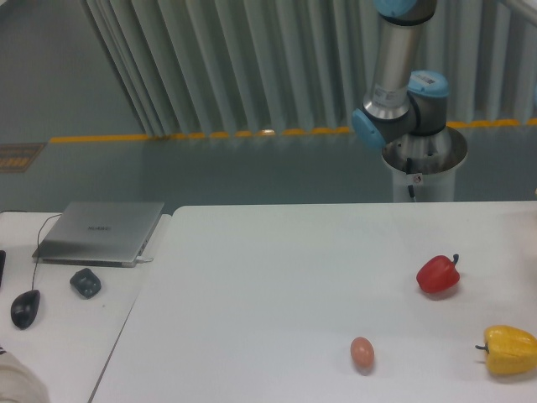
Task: Place the green peppers in a basket
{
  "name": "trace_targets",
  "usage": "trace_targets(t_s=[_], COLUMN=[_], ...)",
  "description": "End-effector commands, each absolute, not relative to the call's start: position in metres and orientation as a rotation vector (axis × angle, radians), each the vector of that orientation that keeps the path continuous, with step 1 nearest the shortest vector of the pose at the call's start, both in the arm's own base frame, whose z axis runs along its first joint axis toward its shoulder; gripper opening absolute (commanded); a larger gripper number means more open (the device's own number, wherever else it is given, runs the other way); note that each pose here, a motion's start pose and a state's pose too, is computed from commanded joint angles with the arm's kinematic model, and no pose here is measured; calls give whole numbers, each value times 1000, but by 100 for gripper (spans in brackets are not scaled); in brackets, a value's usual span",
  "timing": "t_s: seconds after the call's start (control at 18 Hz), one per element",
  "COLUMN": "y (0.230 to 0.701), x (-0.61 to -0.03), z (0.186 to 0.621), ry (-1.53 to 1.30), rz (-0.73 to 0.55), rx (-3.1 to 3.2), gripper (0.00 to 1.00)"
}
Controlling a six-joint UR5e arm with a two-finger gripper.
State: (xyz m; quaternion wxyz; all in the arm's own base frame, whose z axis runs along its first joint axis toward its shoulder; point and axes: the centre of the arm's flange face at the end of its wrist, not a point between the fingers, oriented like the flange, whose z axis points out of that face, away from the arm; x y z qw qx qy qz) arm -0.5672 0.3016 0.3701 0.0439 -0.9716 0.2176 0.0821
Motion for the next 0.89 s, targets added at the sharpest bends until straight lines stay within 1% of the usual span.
trace_targets(t_s=[0.06,0.11,0.17,0.22,0.28,0.5,0.78,0.89], y=[300,295,292,289,285,273,277,280], x=[-569,-573,-575,-576,-579,-582,-577,-574], z=[368,363,361,361,361,360,360,364], ry=[695,714,737,753,770,826,871,958], rz=[248,239,236,235,239,241,235,235], rx=[-2967,-2966,-2963,-2961,-2957,-2950,-2942,-2918], gripper=[51,61,66,76,100,100,100,100])
